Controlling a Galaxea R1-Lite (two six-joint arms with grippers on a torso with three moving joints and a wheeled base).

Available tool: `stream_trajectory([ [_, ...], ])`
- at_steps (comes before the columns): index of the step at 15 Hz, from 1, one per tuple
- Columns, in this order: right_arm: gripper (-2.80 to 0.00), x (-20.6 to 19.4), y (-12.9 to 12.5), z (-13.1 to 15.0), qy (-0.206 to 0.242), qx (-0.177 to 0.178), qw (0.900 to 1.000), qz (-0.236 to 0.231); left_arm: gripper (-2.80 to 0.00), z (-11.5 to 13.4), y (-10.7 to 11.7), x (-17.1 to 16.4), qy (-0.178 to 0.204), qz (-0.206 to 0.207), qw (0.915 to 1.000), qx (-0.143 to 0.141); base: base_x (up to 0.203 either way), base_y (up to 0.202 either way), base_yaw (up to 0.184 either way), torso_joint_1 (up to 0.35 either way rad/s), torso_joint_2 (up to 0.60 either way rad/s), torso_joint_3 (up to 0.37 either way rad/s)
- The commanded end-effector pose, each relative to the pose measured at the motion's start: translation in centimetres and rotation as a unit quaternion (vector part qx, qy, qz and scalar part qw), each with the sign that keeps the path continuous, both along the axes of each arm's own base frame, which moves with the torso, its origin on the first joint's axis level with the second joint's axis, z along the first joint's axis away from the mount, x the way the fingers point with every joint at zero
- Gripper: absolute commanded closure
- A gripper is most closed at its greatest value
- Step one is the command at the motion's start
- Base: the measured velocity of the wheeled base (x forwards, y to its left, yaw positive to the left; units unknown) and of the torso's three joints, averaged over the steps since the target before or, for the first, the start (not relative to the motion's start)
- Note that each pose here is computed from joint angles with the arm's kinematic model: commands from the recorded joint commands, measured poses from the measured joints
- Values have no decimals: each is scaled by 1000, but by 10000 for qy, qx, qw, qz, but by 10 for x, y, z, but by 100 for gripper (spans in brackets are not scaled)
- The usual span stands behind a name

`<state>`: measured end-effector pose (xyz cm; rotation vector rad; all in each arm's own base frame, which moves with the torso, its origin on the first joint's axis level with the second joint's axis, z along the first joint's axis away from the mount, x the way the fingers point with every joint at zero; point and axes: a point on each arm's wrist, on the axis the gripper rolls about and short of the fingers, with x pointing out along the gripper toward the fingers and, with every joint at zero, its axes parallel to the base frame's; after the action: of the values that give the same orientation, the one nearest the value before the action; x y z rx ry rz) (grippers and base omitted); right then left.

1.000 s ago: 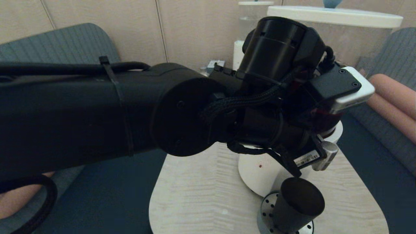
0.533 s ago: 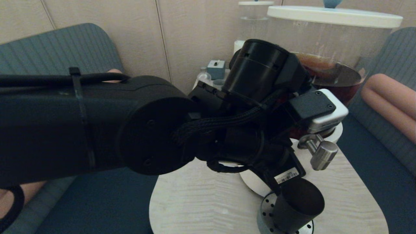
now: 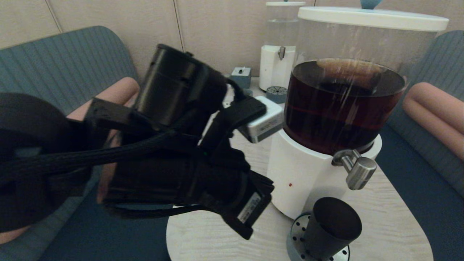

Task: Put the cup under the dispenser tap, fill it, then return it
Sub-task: Turn off the faucet, then place the cup next to the water dispenser

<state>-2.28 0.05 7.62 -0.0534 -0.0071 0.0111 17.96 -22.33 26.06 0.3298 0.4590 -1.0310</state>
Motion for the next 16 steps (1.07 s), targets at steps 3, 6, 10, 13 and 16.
stream_trajectory([
  [3,0,0,0,-1,11,-2,10000,5,0,-12,61,-5,-196,195,9916,-1264,0,0,0,0,0,0],
  [6,0,0,0,-1,11,-2,10000,5,0,-32,91,-4,-381,477,9668,-2482,0,0,0,0,0,0],
  [10,0,0,0,-1,11,-2,10000,5,0,-62,109,-14,-431,607,9533,-2926,0,0,0,0,0,0],
  [13,0,0,0,-1,11,-2,10000,5,0,-84,114,-22,-366,629,9577,-2783,0,0,0,0,0,0],
  [16,0,0,0,-1,11,-2,10000,5,0,-101,117,-27,-217,661,9622,-2632,0,0,0,0,0,0],
])
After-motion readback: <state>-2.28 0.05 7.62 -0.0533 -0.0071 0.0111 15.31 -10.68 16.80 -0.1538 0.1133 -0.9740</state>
